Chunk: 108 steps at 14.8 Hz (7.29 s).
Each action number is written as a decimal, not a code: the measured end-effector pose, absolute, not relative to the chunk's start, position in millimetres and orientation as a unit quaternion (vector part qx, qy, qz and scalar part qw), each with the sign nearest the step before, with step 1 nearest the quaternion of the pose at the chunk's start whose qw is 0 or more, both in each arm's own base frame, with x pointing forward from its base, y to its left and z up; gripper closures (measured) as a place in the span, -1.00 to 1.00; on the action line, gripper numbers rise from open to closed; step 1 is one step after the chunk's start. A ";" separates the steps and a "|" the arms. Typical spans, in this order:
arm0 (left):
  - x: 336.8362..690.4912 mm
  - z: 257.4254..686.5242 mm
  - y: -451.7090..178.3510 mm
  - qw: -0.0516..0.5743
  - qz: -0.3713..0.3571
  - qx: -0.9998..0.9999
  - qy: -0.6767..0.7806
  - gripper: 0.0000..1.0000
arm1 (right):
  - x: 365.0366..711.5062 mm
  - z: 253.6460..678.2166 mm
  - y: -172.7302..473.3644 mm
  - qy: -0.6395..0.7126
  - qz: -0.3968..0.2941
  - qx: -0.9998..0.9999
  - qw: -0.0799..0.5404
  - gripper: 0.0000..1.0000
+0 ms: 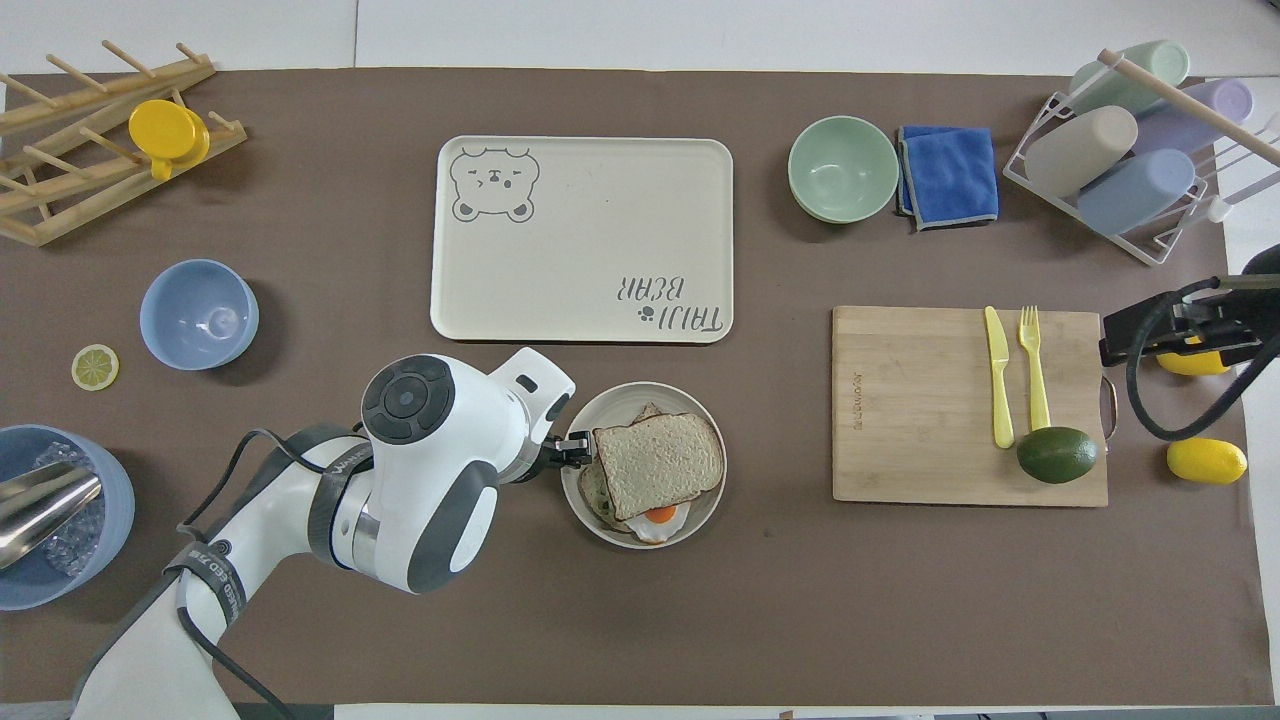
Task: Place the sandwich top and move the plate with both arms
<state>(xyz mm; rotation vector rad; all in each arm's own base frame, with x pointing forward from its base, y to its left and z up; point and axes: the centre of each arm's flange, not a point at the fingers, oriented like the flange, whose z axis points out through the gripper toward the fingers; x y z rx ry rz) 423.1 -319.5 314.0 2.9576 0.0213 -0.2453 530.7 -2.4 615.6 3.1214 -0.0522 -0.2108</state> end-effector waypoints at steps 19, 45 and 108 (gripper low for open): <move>419.0 307.3 -328.1 0.093 -0.074 0.993 0.005 0.88 | 530.4 615.3 -14.9 -0.028 -0.068 0.997 0.005 -1.00; 637.7 382.9 -240.2 0.207 -0.042 0.973 0.094 0.91 | 530.4 615.3 -14.9 -0.028 -0.068 0.997 0.005 -1.00; 527.9 626.7 -74.7 0.012 -0.040 0.999 0.018 -1.00 | 530.4 615.3 -14.9 -0.028 -0.068 0.997 0.005 -1.00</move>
